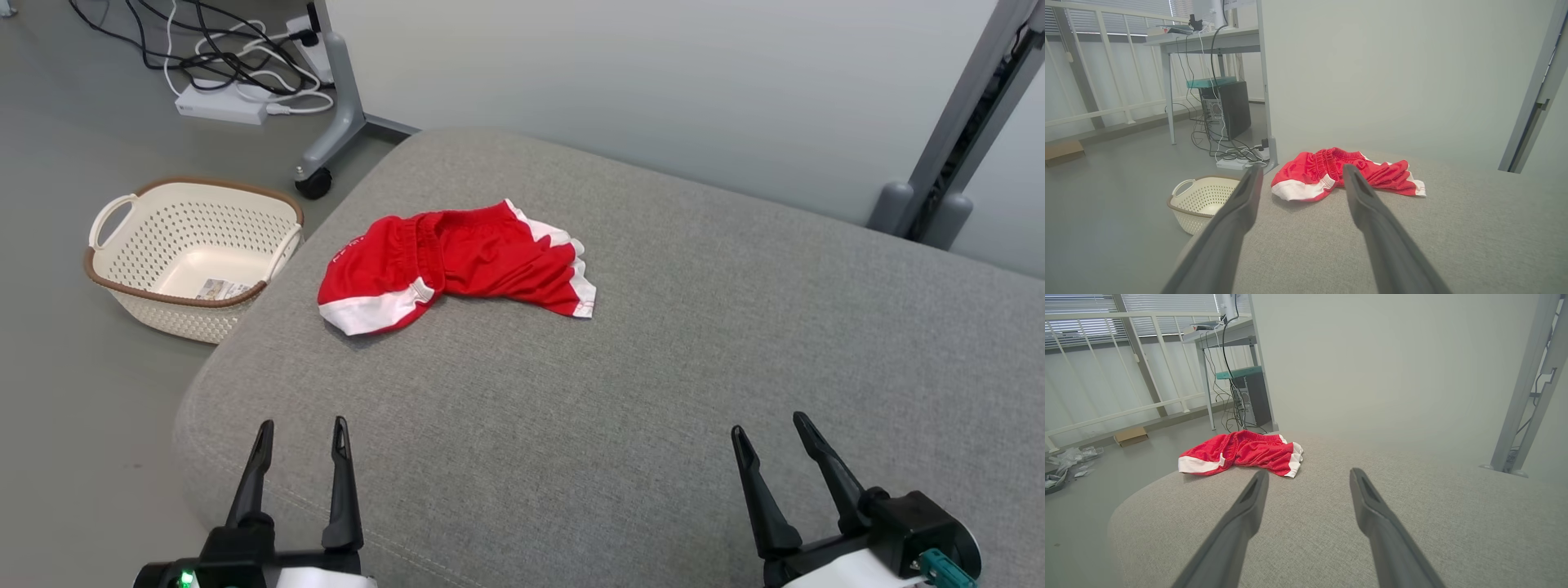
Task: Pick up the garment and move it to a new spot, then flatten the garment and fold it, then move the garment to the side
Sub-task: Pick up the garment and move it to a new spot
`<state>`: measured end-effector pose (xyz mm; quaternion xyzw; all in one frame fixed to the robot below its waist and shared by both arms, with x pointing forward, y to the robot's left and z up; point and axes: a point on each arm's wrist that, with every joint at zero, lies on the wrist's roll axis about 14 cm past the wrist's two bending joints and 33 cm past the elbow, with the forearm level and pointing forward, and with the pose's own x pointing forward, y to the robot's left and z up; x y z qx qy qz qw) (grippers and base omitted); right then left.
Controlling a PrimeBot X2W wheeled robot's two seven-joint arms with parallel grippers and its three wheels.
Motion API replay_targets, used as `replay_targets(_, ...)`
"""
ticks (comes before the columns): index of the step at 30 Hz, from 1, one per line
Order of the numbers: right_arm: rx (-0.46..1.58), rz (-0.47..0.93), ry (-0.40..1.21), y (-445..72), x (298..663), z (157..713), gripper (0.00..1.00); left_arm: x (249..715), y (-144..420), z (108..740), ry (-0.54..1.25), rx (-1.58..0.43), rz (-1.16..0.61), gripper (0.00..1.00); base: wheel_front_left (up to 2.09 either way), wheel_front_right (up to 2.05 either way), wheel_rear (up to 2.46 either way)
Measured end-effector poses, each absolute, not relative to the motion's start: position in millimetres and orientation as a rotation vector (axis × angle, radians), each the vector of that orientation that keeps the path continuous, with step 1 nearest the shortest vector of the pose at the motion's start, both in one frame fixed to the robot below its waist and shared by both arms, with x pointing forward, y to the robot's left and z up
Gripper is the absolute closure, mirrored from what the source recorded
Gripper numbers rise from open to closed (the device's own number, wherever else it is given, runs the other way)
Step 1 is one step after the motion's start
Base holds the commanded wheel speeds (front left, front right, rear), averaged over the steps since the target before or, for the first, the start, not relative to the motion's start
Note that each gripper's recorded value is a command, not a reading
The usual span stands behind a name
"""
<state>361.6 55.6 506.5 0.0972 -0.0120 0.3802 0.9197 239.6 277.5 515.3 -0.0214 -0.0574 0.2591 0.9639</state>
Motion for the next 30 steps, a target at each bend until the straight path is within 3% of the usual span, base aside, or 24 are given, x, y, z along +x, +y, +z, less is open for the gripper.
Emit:
replay_targets(18,0.156,0.758,0.005,31.8,412.2,474.4,0.00,314.1,285.8,517.4,-0.096,-0.079,0.511,0.00,0.00,0.00,0.00)
replay_targets(30,0.127,0.761,0.055,18.4,449.0,431.8,0.00,412.4,305.9,495.0,-0.040,-0.125,0.474,0.00,0.00,0.00,0.00)
